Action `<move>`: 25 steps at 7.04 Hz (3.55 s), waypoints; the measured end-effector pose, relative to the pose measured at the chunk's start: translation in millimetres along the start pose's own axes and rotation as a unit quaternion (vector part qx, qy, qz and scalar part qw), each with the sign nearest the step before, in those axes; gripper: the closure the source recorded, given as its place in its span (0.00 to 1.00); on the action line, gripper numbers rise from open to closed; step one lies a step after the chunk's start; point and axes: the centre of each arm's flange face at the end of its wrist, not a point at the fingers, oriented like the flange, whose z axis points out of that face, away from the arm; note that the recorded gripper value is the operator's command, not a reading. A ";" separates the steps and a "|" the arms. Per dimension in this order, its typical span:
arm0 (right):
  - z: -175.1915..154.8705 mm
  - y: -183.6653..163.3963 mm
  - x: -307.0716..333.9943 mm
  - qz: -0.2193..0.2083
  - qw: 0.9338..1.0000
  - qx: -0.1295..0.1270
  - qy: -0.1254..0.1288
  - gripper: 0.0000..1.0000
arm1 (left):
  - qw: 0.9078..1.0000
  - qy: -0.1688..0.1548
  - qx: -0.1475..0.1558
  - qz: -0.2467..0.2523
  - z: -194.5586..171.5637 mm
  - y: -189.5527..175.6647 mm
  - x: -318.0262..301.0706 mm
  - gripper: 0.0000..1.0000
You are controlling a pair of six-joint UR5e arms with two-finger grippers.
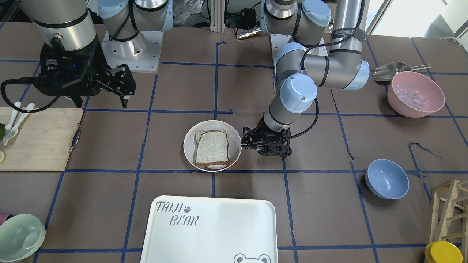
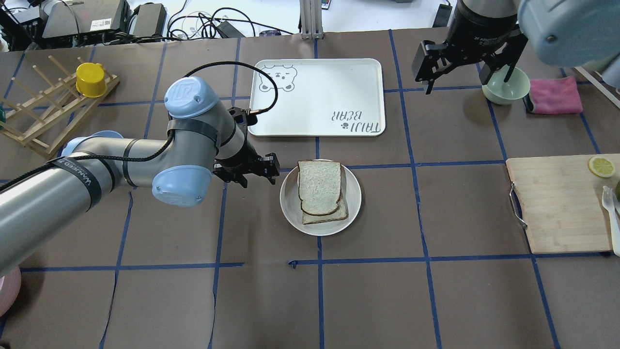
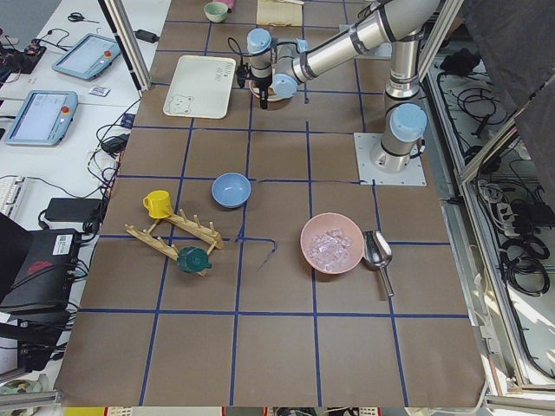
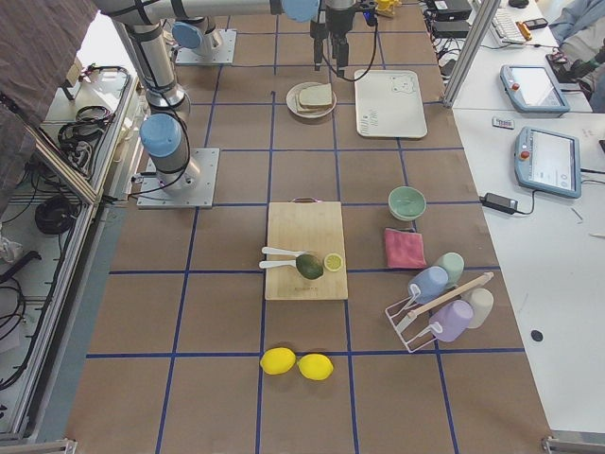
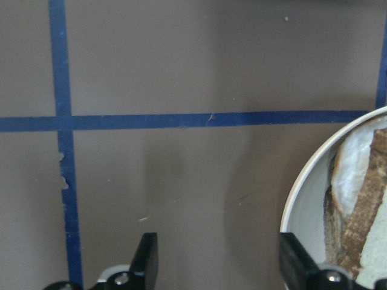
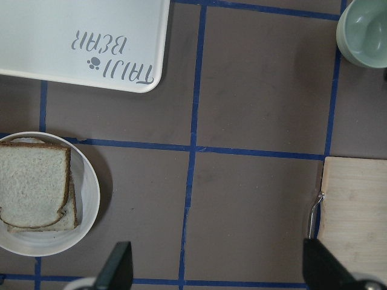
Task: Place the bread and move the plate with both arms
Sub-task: 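Reach the left gripper toward the rim of the white plate, then grip the plate rim with the left gripper and slide it onto the tray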
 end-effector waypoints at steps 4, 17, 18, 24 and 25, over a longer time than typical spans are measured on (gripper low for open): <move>2.7 -1.6 2.6 0.001 1.000 0.009 0.004 0.00 | 1.000 -0.002 -0.010 -0.012 35.5 3.7 23.1 0.37; 3.8 -1.6 2.9 0.000 1.000 0.007 0.005 0.00 | 0.999 0.040 0.031 -0.020 -20.8 -36.2 37.1 1.00; 3.6 -1.5 2.9 0.000 1.000 0.007 0.005 0.00 | 0.998 0.048 0.034 -0.026 -26.8 -45.1 29.8 1.00; 3.3 -1.3 2.9 0.000 1.000 0.007 0.005 0.00 | 0.994 0.077 0.075 -0.001 -48.2 -218.1 2.7 1.00; 3.3 -1.3 2.9 0.000 1.000 0.007 0.005 0.00 | 0.994 0.083 0.074 0.000 -31.7 -238.3 2.2 1.00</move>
